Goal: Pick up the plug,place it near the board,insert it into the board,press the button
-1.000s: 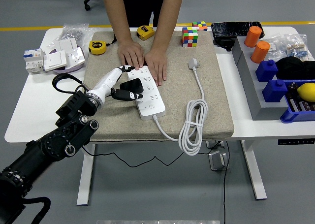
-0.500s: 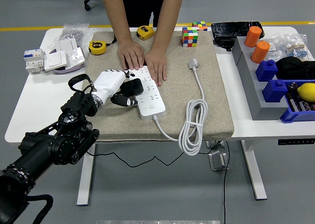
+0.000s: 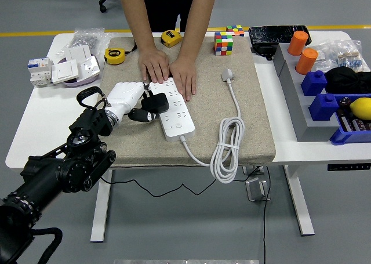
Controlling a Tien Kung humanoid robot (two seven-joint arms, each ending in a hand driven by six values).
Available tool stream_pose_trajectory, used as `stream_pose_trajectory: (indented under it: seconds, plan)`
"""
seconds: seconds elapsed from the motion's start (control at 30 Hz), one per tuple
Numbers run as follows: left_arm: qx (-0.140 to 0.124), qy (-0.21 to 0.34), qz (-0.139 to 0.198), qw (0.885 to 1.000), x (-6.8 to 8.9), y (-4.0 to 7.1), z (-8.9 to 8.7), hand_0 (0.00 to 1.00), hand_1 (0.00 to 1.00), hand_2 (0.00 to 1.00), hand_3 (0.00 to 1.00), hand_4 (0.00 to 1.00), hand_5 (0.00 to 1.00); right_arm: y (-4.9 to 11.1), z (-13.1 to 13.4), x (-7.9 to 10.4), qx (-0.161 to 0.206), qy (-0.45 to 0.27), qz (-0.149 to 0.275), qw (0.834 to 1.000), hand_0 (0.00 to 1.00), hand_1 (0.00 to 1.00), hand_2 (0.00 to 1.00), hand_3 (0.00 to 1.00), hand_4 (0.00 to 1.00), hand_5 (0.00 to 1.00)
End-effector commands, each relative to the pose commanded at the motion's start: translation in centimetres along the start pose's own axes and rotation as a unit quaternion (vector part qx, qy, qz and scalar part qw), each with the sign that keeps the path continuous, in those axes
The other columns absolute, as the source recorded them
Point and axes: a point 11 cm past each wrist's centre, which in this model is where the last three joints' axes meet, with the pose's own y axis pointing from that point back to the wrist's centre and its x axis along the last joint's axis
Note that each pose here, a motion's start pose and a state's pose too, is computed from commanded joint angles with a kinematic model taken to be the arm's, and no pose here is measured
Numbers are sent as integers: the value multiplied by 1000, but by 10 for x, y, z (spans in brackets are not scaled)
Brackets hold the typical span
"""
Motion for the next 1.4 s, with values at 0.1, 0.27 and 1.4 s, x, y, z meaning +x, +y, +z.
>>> stream_pose_trajectory:
  seconds: [0.1, 0.27, 1.4]
  plan:
    - [2, -1, -1, 1000, 0, 0, -1, 412, 536, 510, 498, 706, 364, 0, 0, 0, 0, 1, 0, 1000, 969, 913, 859, 858, 998, 913]
    - [5, -9, -2, 1000, -1, 0, -3, 412, 536, 510, 498, 706, 364, 0, -1, 1, 0, 3, 1, 1000, 969, 913, 859, 858, 998, 913]
    - [24, 122, -19, 992, -8, 3, -5, 352, 423, 296, 247, 639, 308, 0, 0, 0, 0, -2, 1, 1000, 968, 912, 861, 859, 998, 904]
